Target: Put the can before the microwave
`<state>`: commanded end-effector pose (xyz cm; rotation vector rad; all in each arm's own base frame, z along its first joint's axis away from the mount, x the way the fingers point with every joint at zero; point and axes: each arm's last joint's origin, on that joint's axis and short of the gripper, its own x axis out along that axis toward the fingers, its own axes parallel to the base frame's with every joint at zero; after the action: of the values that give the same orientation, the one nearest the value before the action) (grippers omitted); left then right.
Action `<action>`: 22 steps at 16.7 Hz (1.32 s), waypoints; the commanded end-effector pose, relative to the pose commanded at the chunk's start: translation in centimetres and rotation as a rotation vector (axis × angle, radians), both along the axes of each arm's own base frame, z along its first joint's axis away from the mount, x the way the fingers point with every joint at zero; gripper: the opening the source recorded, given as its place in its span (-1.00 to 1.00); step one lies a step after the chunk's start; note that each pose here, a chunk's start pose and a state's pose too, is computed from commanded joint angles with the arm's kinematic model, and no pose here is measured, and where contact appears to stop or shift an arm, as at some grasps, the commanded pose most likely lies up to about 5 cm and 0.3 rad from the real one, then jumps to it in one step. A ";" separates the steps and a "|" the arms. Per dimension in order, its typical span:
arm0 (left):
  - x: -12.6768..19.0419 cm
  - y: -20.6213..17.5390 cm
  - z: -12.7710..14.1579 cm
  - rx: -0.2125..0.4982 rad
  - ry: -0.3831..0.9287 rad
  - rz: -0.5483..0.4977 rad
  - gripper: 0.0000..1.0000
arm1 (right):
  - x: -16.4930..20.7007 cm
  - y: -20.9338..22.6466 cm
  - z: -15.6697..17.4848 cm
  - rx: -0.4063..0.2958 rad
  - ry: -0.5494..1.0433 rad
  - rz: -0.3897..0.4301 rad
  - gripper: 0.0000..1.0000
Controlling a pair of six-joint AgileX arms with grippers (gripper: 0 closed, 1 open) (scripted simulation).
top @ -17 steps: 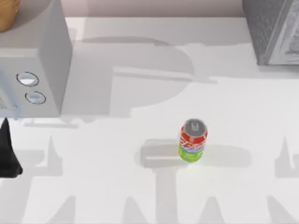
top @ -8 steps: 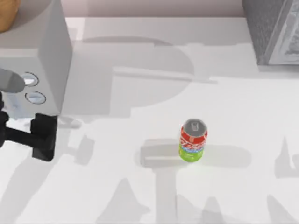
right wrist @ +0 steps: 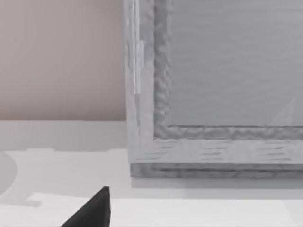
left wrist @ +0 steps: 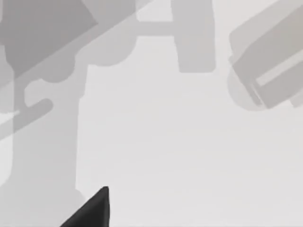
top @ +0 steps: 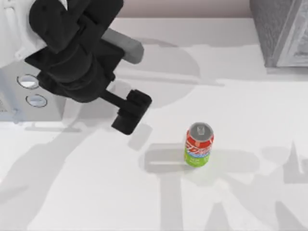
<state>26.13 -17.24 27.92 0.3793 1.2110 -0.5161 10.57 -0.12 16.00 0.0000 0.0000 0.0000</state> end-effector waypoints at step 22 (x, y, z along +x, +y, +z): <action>5.3 -18.3 -6.2 0.200 0.246 -0.201 1.00 | 0.0 0.0 0.0 0.000 0.000 0.000 1.00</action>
<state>31.45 -35.55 21.70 0.6267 1.4769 -0.6302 10.57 -0.12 16.00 0.0000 0.0000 0.0000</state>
